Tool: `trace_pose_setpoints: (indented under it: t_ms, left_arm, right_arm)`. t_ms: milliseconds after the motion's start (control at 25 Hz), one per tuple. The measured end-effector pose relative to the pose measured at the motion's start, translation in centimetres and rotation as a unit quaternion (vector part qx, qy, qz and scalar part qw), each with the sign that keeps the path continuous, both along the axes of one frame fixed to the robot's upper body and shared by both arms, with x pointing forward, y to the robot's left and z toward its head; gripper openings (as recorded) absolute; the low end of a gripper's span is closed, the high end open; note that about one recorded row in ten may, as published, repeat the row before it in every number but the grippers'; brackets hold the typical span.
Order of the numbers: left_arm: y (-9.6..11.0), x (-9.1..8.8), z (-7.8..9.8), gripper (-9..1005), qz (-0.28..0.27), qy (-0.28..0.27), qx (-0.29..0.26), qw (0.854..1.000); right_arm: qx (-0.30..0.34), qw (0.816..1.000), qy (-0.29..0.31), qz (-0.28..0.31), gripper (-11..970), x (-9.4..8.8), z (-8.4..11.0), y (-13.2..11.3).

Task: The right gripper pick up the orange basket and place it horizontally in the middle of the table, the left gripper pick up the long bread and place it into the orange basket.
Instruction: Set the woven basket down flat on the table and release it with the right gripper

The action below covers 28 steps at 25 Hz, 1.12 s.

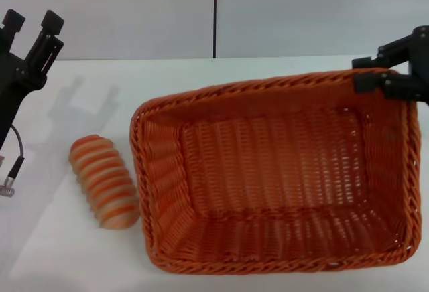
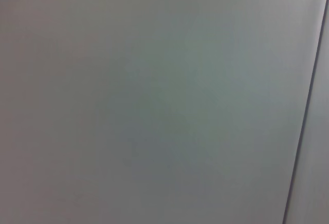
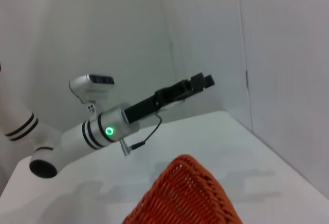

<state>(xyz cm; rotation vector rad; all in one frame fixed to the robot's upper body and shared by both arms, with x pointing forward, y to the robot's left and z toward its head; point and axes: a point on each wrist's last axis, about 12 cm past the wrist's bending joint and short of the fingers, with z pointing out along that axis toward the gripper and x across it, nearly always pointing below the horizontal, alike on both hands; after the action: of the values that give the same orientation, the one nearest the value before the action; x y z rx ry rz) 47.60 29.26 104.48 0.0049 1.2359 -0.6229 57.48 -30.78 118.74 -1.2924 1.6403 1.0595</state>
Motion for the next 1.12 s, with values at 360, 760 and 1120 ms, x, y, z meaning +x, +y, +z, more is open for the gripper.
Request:
trace_pose_setpoints:
  t_ms: [360,760,1120]
  left_arm:
    - [0.0,-0.3,-0.2,844,0.001,0.006,-0.003,1.0]
    - [0.0,-0.6,-0.4,844,-0.001,0.01,-0.003,1.0]
    - [0.0,-1.0,-0.6,844,0.001,0.015,-0.007,1.0]
  right_arm:
    - [-0.004,1.0,0.02,-0.006,174,0.2,-1.9,1.0]
    - [-0.007,0.998,0.029,-0.052,173,0.5,-4.2,1.4]
    - [-0.014,0.998,0.019,-0.059,170,0.7,-4.4,1.4]
